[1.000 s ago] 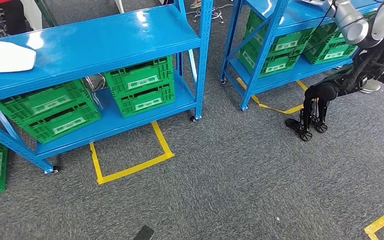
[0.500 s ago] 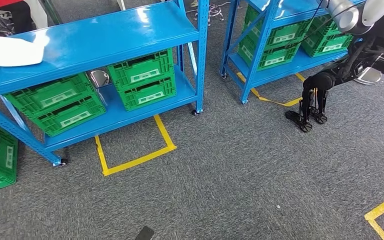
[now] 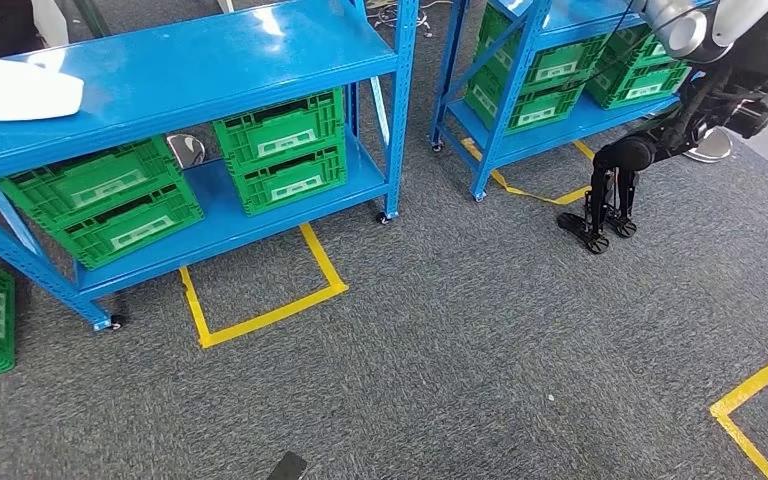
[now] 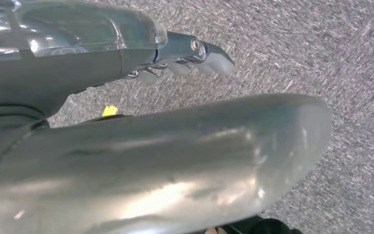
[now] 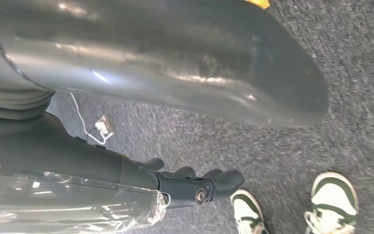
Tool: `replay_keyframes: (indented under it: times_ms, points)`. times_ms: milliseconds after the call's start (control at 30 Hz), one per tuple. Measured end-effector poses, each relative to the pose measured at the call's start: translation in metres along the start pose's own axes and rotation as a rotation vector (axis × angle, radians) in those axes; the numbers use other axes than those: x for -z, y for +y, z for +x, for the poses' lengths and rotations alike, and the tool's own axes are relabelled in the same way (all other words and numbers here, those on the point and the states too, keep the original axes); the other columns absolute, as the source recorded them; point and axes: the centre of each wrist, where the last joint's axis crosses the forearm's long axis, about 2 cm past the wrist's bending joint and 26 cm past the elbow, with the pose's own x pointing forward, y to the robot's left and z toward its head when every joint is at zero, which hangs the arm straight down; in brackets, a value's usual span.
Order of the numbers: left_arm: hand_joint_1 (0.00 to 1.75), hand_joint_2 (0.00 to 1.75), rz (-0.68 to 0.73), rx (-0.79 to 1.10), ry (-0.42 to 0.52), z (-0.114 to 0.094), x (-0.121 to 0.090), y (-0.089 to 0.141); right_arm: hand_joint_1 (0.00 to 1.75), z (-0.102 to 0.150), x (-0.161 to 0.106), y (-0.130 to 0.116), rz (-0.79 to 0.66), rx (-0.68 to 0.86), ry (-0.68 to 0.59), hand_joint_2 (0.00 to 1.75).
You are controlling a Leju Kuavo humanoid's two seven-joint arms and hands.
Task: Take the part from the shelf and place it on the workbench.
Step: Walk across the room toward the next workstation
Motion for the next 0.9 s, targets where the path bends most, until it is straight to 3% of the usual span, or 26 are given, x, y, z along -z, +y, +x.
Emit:
replay_keyframes:
  times_ms: [900]
  points:
    - [0.0, 0.0, 0.022, 0.006, 0.019, -0.0031, -0.001, 0.0011, 0.0, 0.0063, 0.0002, 0.002, 0.015, -0.003, -0.012, 0.0]
